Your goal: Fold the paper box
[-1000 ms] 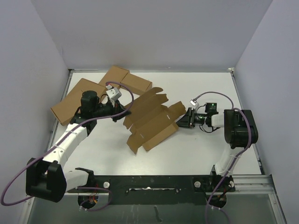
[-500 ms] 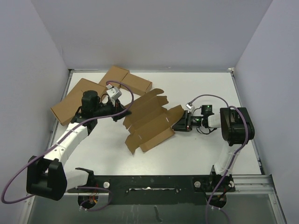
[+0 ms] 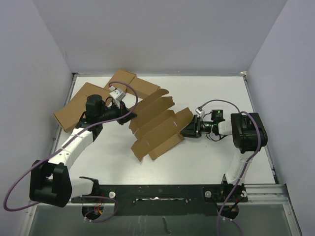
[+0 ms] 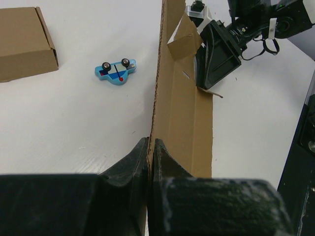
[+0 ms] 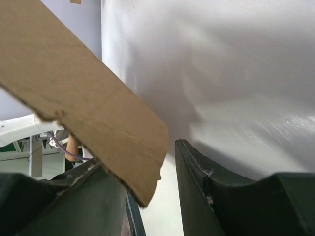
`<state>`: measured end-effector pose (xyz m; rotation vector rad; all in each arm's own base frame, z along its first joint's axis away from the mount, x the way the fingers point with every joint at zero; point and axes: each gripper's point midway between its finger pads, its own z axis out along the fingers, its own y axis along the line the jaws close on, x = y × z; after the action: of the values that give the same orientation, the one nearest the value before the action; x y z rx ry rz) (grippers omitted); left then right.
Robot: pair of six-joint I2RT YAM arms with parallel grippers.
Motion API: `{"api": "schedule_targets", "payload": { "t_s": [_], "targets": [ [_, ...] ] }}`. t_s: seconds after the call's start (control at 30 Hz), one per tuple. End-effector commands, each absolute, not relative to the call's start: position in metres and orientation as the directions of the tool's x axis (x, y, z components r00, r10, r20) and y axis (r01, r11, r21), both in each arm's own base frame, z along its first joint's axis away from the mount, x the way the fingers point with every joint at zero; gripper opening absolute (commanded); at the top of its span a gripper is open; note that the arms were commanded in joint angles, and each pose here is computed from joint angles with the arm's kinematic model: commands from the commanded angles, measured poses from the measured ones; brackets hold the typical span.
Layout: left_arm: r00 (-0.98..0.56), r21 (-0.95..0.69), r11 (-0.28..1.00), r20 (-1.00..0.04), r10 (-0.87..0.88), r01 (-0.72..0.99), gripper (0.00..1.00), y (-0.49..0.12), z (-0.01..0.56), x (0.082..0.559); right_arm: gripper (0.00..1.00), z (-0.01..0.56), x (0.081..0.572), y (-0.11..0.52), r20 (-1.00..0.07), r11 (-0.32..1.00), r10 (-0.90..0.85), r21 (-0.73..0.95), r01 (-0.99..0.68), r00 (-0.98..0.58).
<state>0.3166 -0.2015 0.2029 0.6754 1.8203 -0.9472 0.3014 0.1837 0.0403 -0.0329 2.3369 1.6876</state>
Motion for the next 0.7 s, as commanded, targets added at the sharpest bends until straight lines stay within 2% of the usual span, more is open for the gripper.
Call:
{"api": "schedule_targets", "payload": {
  "t_s": [0.0, 0.67],
  "targets": [
    [-0.345, -0.289, 0.575, -0.939, -0.013, 0.765, 0.00, -0.200, 0.218, 0.335, 0.41, 0.043, 0.301, 0.192, -0.204, 0.308, 0.120, 0.938, -0.159, -0.972],
    [-0.404, -0.347, 0.613, -0.913, -0.048, 0.710, 0.00, -0.192, 0.206, 0.346, 0.33, 0.041, 0.299, 0.205, -0.208, 0.291, 0.084, 0.941, -0.175, -0.975]
  ]
}}
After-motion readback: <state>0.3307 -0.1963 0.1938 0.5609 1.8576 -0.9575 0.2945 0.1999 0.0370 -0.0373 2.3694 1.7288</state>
